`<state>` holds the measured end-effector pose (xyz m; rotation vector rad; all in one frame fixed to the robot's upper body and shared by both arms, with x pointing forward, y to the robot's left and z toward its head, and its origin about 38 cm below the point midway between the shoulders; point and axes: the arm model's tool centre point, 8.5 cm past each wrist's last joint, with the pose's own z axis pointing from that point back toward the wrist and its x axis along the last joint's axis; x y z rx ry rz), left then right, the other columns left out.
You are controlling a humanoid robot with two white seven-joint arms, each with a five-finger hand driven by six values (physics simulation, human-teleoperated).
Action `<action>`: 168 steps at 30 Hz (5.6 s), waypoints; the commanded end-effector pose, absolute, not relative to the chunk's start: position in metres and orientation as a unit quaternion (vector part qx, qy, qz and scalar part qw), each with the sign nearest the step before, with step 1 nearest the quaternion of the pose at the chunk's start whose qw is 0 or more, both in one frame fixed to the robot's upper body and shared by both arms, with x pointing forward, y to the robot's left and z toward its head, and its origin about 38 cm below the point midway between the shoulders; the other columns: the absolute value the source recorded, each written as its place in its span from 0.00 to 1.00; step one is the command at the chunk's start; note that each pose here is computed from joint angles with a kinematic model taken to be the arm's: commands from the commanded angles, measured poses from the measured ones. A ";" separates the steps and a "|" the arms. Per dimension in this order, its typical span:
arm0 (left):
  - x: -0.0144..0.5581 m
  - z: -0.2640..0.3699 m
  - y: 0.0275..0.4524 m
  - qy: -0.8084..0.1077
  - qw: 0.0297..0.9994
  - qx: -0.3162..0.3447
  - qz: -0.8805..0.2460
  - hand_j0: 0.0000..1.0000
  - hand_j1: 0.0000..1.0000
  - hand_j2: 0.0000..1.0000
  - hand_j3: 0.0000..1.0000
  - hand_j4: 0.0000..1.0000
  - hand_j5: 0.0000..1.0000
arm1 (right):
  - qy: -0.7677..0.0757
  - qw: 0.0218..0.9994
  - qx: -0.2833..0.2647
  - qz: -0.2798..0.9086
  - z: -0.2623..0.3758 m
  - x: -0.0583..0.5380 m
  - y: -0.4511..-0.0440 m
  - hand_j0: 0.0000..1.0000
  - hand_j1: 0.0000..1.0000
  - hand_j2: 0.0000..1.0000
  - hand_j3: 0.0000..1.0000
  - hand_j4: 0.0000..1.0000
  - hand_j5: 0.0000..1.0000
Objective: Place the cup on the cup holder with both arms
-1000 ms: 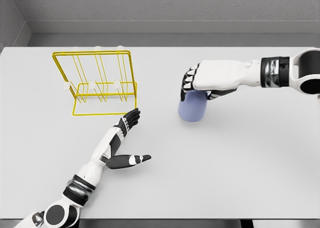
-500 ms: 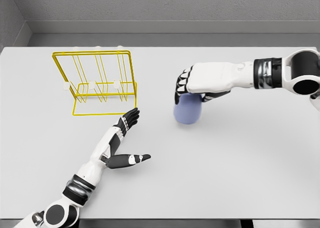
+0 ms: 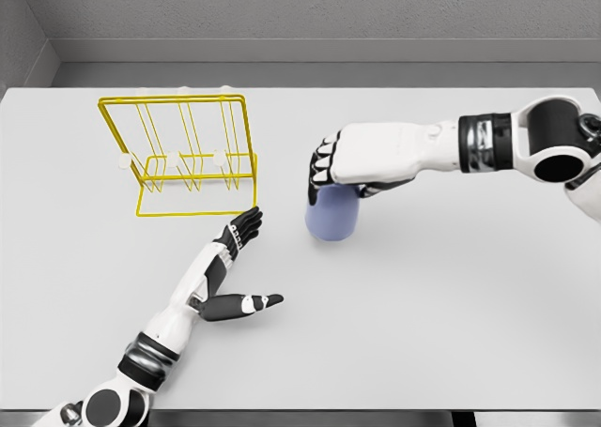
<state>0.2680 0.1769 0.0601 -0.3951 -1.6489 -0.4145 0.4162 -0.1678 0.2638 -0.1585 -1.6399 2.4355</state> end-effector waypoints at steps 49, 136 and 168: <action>0.283 0.074 0.182 -0.743 0.622 -0.162 -0.187 1.00 1.00 1.00 1.00 1.00 1.00 | -0.548 0.106 -0.045 0.828 0.243 0.411 -0.161 1.00 1.00 1.00 1.00 1.00 1.00; 0.319 0.050 0.095 -0.706 0.666 -0.173 -0.167 1.00 1.00 1.00 1.00 1.00 1.00 | -0.478 0.251 -0.151 0.828 0.265 0.411 -0.329 1.00 1.00 1.00 1.00 1.00 1.00; 0.315 0.080 0.091 -0.739 0.626 -0.174 -0.177 0.63 0.63 0.63 0.63 0.63 0.63 | -0.468 0.267 -0.154 0.828 0.268 0.404 -0.347 1.00 1.00 1.00 1.00 1.00 1.00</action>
